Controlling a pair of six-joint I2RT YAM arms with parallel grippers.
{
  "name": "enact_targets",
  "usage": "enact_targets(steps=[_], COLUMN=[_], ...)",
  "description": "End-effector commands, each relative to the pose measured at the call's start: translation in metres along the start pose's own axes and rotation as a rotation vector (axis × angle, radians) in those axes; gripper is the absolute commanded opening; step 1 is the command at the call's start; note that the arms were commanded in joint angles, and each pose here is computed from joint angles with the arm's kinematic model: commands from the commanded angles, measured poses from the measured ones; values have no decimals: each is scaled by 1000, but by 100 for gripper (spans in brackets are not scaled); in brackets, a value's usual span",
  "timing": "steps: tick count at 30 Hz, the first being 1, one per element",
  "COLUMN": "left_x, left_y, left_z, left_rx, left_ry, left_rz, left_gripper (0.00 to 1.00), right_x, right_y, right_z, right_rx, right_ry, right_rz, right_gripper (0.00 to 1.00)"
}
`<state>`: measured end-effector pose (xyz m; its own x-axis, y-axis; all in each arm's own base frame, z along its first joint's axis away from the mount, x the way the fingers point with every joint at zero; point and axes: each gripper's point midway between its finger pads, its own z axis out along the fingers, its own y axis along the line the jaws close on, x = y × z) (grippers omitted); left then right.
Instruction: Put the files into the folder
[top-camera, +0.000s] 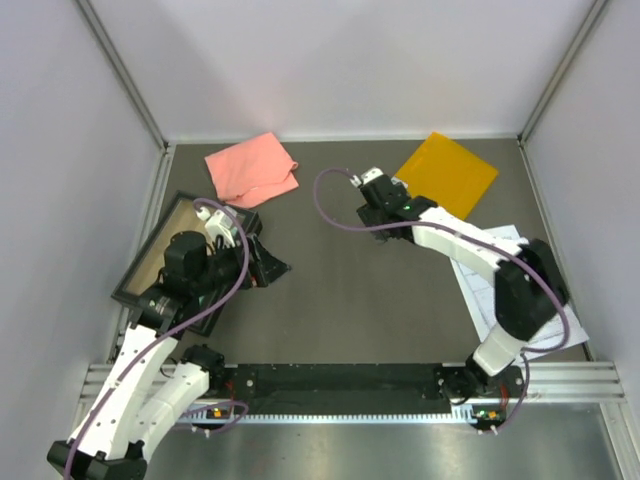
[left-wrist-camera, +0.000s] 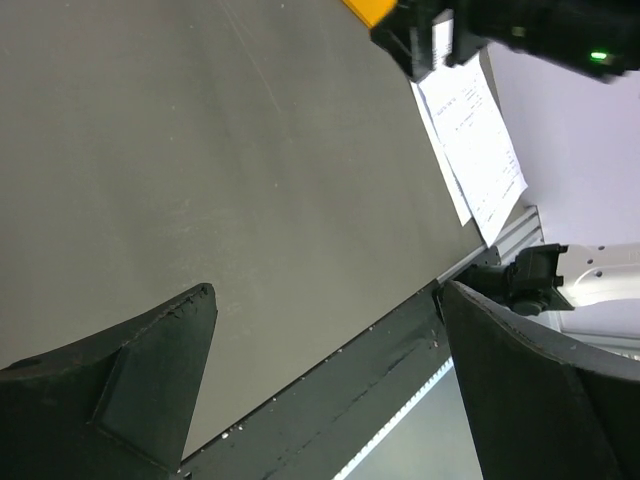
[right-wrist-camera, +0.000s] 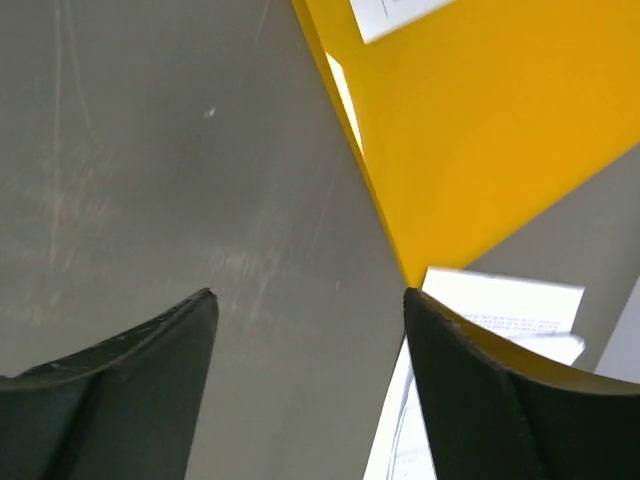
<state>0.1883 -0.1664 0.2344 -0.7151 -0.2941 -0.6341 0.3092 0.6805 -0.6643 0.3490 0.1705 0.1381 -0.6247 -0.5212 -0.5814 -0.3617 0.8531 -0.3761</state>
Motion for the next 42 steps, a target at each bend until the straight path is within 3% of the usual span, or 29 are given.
enact_targets(steps=[1, 8, 16, 21, 42], left_x=[-9, -27, -39, -40, -33], left_y=[0, 1, 1, 1, 8], left_z=[2, -2, -6, -4, 8], left_rx=[-6, -50, -76, -77, -68], left_ry=[-36, -90, -123, -116, -83], left_rz=[39, 101, 135, 149, 134], left_gripper=[99, 99, 99, 99, 98], right_x=[-60, -75, -78, -69, -48], right_y=[-10, 1, 6, 2, -26], right_z=[27, 86, 125, 143, 179], right_rx=[143, 234, 292, 331, 450], right_ry=[-128, -69, -49, -16, 26], right_rz=[-114, -312, -369, -390, -420], right_gripper=[72, 61, 51, 38, 33])
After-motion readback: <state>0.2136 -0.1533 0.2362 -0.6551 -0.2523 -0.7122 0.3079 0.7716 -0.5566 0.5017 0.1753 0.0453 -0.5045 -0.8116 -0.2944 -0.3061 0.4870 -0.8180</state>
